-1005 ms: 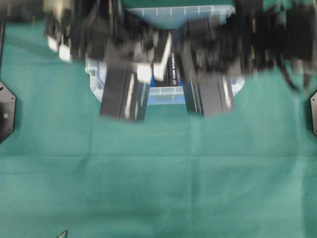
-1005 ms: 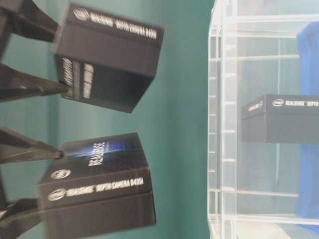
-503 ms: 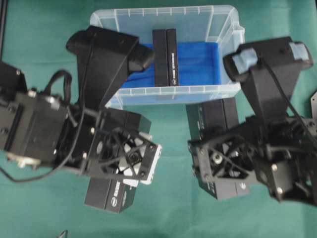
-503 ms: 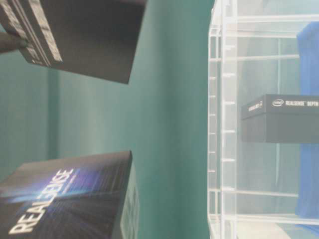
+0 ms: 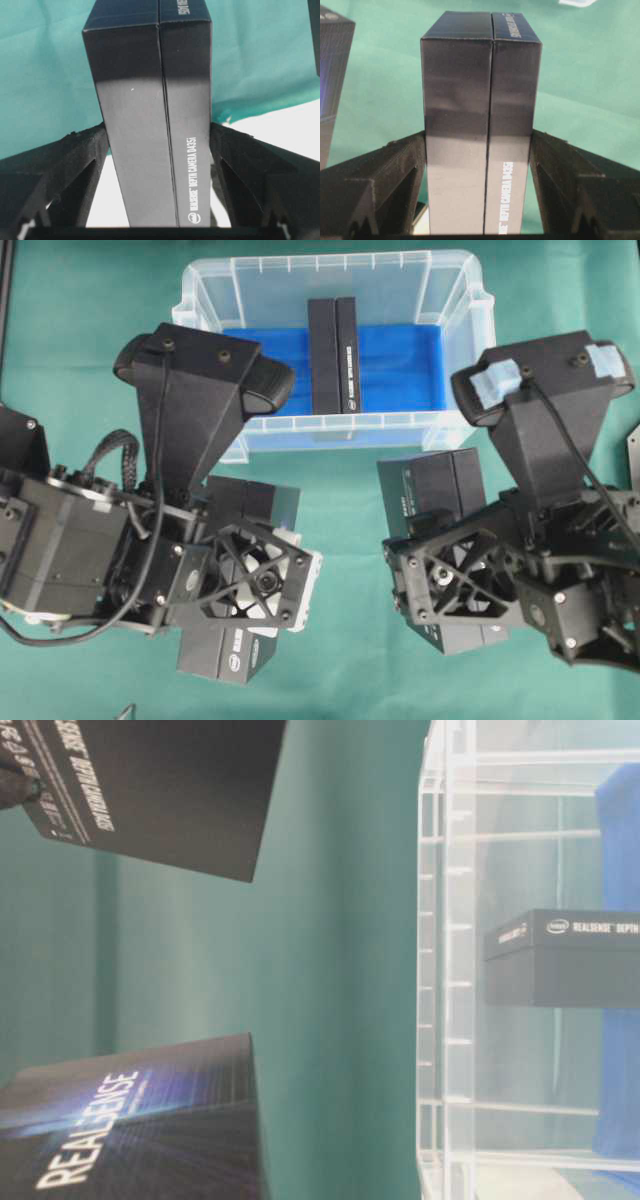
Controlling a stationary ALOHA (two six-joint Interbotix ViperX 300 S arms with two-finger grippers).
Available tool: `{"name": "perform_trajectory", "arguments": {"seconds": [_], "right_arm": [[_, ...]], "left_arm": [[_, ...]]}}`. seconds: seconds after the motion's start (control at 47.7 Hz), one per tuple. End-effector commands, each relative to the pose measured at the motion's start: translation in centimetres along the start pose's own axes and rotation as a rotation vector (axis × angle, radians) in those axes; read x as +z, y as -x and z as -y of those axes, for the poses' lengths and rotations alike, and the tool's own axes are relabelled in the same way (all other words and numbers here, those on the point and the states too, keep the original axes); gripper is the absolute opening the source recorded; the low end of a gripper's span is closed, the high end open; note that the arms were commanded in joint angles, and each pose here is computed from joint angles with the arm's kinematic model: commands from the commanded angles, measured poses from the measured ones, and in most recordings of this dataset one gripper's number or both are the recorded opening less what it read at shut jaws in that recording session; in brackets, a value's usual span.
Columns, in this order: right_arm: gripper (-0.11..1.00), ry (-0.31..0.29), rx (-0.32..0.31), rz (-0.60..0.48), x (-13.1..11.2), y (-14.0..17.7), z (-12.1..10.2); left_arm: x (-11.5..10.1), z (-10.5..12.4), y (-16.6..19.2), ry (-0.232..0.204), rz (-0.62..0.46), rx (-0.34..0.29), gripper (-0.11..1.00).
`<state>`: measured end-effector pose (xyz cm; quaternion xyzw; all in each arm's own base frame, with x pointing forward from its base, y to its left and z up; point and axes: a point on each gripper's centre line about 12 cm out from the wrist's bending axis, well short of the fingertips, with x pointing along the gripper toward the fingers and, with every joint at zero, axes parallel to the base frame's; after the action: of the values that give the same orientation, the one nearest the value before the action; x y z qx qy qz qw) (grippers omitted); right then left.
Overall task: Take the box out of the case with both arms.
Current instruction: 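Carry both held boxes toward the front of the table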
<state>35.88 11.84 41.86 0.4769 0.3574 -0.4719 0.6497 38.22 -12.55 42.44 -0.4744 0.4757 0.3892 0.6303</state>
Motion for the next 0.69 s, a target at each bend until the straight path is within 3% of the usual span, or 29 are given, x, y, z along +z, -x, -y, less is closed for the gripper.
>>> {"name": "perform_trajectory", "arguments": {"seconds": [0.0,0.67], "right_arm": [[0.67,-0.015,0.038,-0.005,0.52,1.37,0.06],[0.67,-0.015,0.043,-0.006,0.51,1.37,0.01]], "left_arm": [[0.22,-0.25,1.20,0.006,0.005,-0.036,0.66],[0.86,-0.25,1.11,0.015,0.012,-0.034,0.66]]}}
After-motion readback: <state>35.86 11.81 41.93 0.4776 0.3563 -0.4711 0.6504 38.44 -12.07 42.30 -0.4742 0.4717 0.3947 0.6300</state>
